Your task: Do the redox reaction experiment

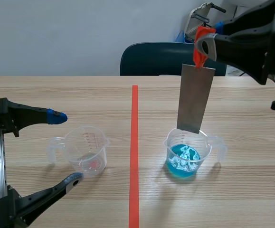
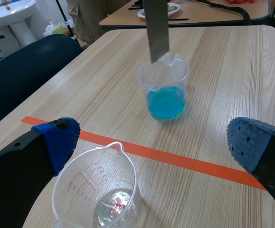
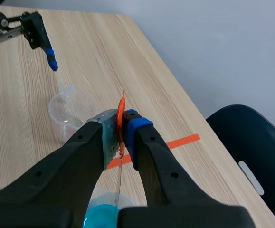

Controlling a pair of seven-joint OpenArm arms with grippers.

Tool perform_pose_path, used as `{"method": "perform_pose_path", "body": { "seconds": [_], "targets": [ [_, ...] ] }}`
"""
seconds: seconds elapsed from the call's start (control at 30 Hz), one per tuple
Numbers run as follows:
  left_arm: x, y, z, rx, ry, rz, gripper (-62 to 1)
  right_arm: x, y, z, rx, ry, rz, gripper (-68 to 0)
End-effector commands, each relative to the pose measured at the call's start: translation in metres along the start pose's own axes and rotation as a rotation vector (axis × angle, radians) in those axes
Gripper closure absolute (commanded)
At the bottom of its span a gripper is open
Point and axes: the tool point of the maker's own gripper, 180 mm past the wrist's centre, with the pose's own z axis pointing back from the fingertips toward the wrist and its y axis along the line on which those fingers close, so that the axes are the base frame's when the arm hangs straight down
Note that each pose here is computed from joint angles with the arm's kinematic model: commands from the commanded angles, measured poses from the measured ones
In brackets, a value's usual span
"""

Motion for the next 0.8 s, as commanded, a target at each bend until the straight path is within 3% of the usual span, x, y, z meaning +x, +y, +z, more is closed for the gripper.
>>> {"method": "perform_pose_path", "body": {
  "seconds": [0.0,0.77],
  "targets": [
    [0.011,0.002,-0.003,0.007,-0.043,-0.006,-62.3,0.012,-0.004,0.002,-0.001,-0.021,0.017,-1.0],
    [0.011,0.002,-0.003,0.007,-0.043,-0.006,-62.3,0.054,-0.001,0.009,0.008,-0.036,0.002,-1.1]
  ]
}}
